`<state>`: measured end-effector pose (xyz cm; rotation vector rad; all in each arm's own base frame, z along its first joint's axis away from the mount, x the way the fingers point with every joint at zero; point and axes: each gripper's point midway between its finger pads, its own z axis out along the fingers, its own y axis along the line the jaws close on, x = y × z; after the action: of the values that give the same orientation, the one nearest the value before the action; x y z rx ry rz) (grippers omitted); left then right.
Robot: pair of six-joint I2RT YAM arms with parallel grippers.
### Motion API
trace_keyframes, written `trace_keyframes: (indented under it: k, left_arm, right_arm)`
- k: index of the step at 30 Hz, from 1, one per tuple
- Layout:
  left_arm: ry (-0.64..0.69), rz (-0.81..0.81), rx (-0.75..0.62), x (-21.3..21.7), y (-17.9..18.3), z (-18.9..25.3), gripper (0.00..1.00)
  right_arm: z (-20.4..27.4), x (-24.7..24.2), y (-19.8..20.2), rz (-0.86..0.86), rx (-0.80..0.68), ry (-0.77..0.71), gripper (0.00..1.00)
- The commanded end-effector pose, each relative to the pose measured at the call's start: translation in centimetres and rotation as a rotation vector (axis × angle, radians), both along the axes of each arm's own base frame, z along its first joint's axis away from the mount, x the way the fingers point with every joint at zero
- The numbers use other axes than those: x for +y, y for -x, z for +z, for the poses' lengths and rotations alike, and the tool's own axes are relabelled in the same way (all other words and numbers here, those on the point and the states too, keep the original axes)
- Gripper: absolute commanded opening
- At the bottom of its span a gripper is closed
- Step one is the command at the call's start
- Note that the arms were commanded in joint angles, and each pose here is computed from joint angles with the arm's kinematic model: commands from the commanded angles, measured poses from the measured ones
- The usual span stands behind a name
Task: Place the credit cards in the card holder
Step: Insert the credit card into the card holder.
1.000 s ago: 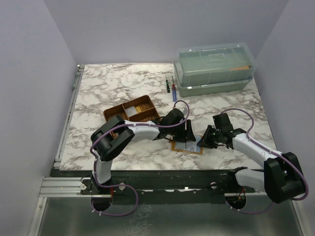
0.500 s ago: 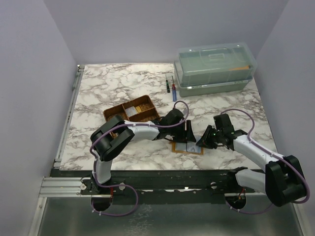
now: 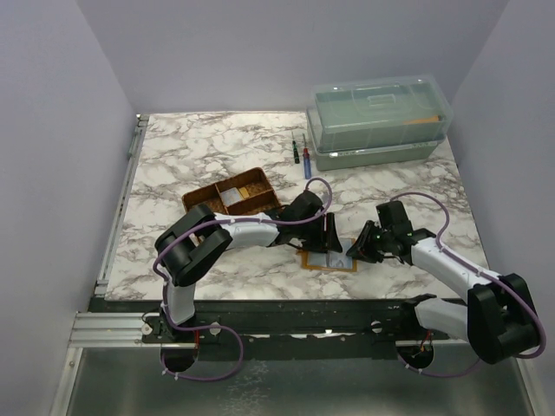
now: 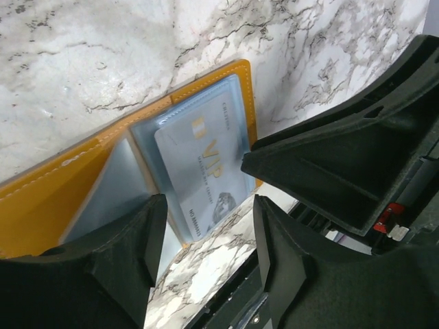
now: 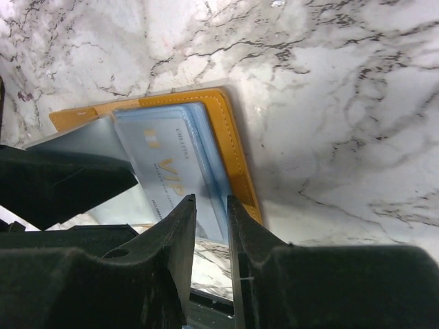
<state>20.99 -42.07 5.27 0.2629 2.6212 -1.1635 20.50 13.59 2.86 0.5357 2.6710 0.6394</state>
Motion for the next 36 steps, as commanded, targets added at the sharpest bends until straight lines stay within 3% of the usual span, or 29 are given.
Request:
trace_keyframes:
  k: [1,6,14,17,21,25,36]
  left_arm:
    - [0.047,-0.042,0.019,-1.3,1.0,0.4,0.56]
    - [0.052,-0.045,0.011,-1.2,1.3,0.5,0.52]
    - [-0.002,-0.034,-0.089,0.5,0.5,2.6,0.6]
    - [0.014,-0.049,-0.067,0.2,0.9,2.5,0.54]
    - [0.049,-0.072,-0.021,-0.8,1.3,1.8,0.34]
    - [0.05,-0.077,0.001,-1.1,1.5,0.8,0.22]
    - [-0.035,-0.035,0.043,0.9,1.6,-2.8,0.12]
  right_arm:
    - [0.2,1.2,-0.4,0.026,-0.013,-0.058,0.28]
    - [0.6,0.4,-0.2,0.011,-0.016,-0.018,0.28]
    - [1.1,0.2,0.1,0.012,-0.025,-0.014,0.29]
    - [1.5,0.8,0.1,0.032,-0.034,-0.047,0.29]
    - [1.3,0.9,0.0,0.032,-0.037,-0.058,0.3]
    - [1.1,1.0,0.2,0.032,-0.028,-0.06,0.3]
    - [0.2,1.0,0.5,0.042,-0.008,-0.061,0.32]
